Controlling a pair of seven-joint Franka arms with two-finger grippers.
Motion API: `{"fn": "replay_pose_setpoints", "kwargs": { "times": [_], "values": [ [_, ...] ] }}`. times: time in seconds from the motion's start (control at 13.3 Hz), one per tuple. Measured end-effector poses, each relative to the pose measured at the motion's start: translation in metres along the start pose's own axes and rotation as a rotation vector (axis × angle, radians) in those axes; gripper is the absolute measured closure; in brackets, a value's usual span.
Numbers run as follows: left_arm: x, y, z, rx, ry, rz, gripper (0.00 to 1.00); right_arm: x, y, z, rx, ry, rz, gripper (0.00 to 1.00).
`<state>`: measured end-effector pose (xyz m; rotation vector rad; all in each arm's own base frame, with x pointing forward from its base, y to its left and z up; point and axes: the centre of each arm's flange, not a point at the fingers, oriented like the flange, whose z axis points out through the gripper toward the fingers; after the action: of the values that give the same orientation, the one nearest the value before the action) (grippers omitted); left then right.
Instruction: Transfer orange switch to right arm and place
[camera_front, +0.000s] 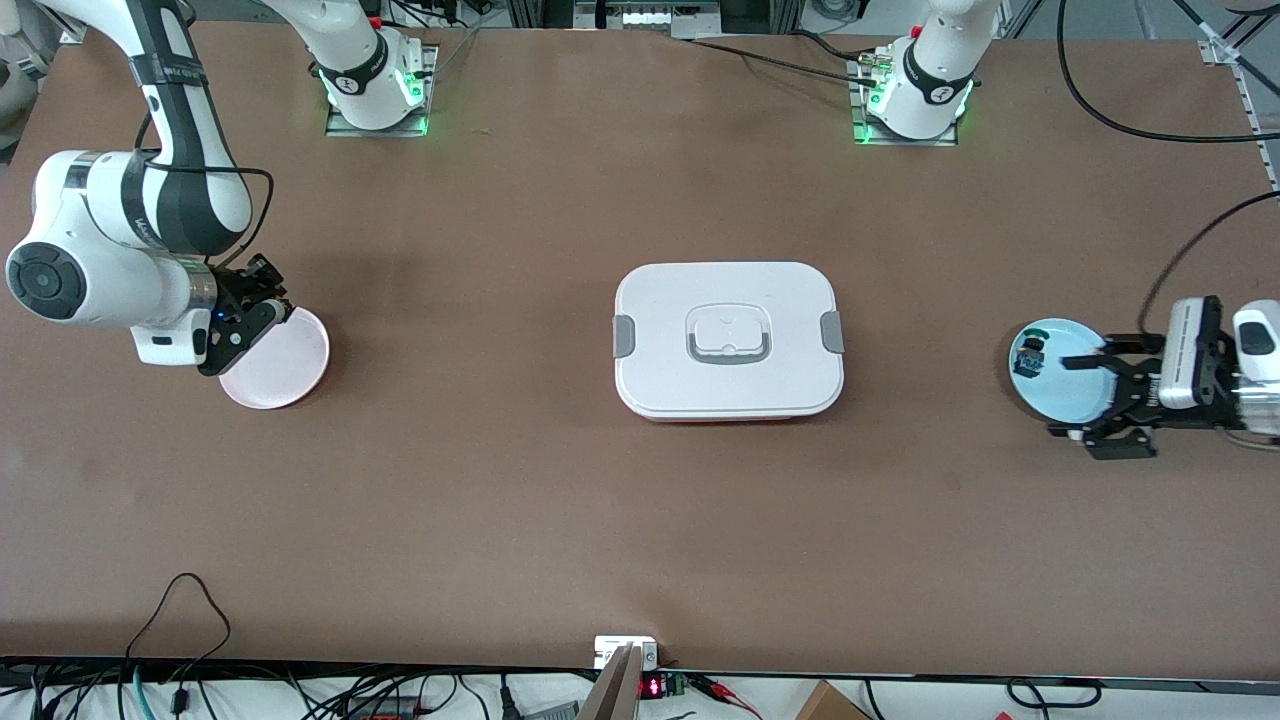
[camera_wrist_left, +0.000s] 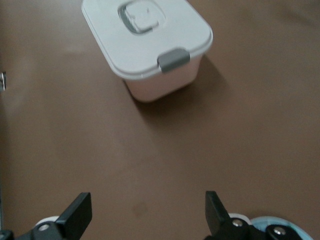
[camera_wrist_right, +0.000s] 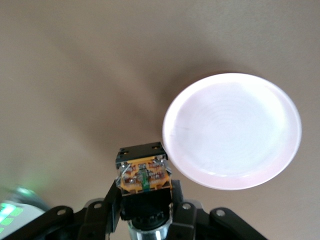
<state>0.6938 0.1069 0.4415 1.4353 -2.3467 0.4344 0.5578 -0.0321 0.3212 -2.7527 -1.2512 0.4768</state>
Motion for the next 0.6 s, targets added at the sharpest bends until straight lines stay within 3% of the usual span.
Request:
{"fn": "replay_pose_setpoints", "kwargs": {
  "times": [0.3,0.6],
  "values": [
    [0.02,0.002,-0.058,-0.07,-0.321,0.071,0.0,-0.024,0.024,0.025,-0.081,0.014,-0.153,0.58],
    [0.086,0.005,-0.122,-0.033,-0.496,0.065,0.0,-0.023,0.03,0.046,-0.16,0.045,-0.272,0.58]
  ]
}}
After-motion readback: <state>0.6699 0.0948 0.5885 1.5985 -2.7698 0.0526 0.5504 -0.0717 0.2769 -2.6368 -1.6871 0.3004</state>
